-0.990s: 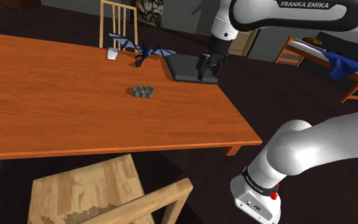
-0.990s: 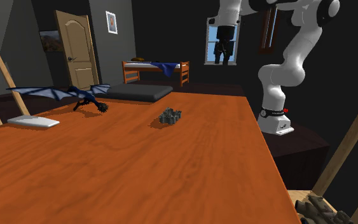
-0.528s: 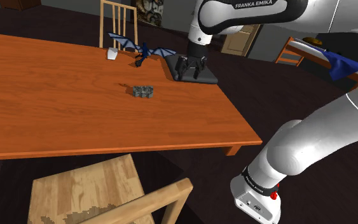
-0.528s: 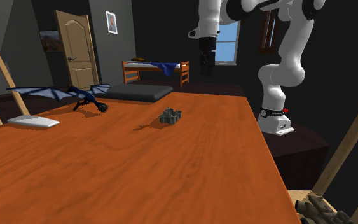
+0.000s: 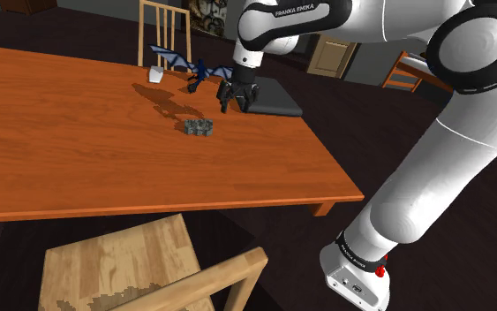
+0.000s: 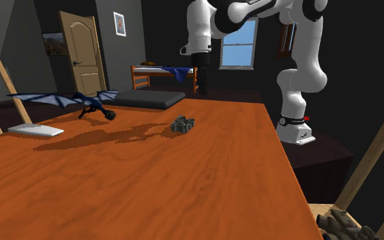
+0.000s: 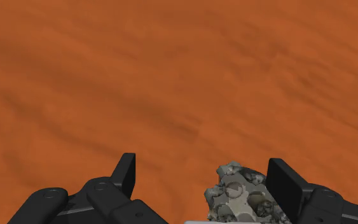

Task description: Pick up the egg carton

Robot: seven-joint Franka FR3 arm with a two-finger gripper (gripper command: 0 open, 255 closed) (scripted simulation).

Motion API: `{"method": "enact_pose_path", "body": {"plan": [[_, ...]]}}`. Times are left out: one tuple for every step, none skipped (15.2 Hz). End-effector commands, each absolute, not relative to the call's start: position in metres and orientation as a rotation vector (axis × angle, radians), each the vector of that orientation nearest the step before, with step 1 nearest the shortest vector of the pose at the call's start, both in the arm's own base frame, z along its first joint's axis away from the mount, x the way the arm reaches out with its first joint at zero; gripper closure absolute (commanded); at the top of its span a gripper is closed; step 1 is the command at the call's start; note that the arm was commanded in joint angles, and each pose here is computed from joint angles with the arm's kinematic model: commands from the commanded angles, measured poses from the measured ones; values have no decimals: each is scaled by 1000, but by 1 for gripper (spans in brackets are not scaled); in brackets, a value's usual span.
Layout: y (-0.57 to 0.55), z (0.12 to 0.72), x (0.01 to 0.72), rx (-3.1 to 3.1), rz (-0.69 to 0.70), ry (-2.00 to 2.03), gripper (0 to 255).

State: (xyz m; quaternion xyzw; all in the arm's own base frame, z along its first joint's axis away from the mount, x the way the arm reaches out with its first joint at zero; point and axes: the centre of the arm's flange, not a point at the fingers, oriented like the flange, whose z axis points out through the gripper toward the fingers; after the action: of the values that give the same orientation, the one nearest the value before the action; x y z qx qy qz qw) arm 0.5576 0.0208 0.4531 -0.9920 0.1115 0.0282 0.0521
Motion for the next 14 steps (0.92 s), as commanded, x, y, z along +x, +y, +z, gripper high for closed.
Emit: {"method": "enact_pose_path", "body": {"plan": [[25, 438, 581, -2993, 107, 359, 0], [26, 431, 593, -2981, 117, 369, 0], [27, 424, 605, -2969, 126, 378, 0], [27, 417, 617, -2957, 136, 387, 0], [28, 410, 628, -2944, 146, 396, 0], [29, 403, 640, -2932, 156, 405, 0], [29, 396, 652, -2920, 165, 414, 0], [29, 396, 652, -2920, 165, 415, 0], [29, 390, 652, -2920, 165, 415, 0], [29, 385, 652, -2920, 165, 415, 0], [29, 380, 652, -2920, 165, 415, 0], [29, 374, 652, -2920, 165, 415, 0], [29, 369, 652, -2920, 165, 415, 0], [29, 364, 652, -2920, 165, 415, 0]]}}
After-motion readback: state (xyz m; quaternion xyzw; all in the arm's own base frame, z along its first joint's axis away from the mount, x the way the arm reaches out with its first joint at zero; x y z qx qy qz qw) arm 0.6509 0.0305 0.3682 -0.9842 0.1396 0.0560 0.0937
